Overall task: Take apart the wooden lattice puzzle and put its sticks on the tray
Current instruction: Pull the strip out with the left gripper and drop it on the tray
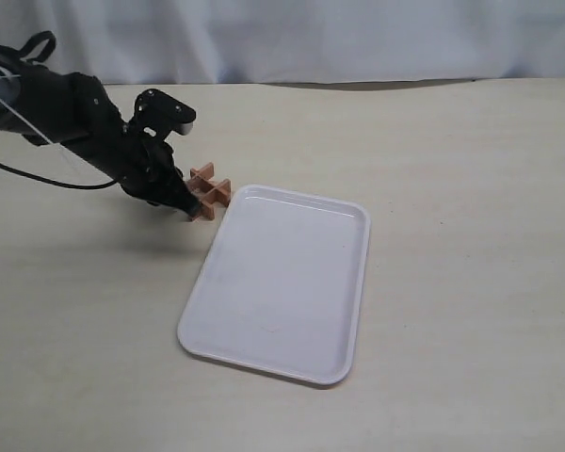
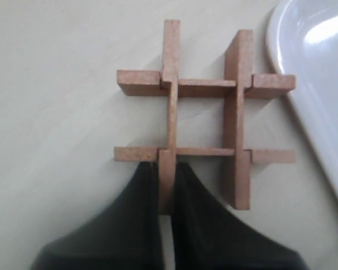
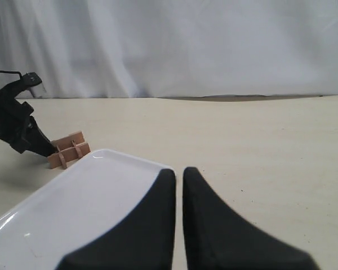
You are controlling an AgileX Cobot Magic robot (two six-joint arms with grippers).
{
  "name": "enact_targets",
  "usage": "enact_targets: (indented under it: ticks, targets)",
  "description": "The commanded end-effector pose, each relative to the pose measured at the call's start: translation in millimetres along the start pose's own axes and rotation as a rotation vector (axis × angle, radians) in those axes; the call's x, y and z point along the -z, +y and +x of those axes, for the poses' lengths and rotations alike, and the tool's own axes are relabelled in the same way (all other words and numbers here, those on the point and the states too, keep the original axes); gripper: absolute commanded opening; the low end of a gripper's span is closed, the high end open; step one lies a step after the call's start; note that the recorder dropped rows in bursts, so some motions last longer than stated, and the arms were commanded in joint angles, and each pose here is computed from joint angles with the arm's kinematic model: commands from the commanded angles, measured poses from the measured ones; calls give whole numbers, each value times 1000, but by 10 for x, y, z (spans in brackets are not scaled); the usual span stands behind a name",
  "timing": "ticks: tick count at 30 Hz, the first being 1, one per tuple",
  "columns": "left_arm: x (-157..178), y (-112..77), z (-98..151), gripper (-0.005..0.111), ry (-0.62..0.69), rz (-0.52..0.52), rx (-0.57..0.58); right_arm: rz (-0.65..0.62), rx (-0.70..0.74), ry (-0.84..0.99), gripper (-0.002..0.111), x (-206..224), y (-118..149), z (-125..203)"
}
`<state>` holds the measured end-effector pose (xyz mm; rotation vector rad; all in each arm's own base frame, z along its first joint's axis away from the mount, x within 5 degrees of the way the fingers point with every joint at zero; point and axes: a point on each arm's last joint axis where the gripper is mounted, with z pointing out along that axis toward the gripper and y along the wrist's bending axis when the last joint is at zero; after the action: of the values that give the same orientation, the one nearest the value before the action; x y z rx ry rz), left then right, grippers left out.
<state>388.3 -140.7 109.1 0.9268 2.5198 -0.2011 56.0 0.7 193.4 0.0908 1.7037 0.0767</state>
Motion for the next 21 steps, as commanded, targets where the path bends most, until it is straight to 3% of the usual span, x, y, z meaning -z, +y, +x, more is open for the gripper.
enact_targets:
  ticks: [1,7,11,14,18,21]
  targets:
    - [234,-28,-111,0,-35,8,-10,-5,-3,-11,4,3,3,-6]
    - [453,-69,-166,0,-41,32,-19,-5,-3,-11,4,3,3,-6]
    - [589,-148,-171,0,-22,104,-13,-5,-3,-11,4,3,3,-6]
    - [638,-318,-182,0,-14,232,-61,-5,-3,-11,4,3,3,-6]
    - [561,-682,-199,0,-29,437,-253,-5,-3,-11,4,3,3,-6]
    - [403,-892,-195,0,-12,466,-314,-5,-3,-11,4,3,3,-6]
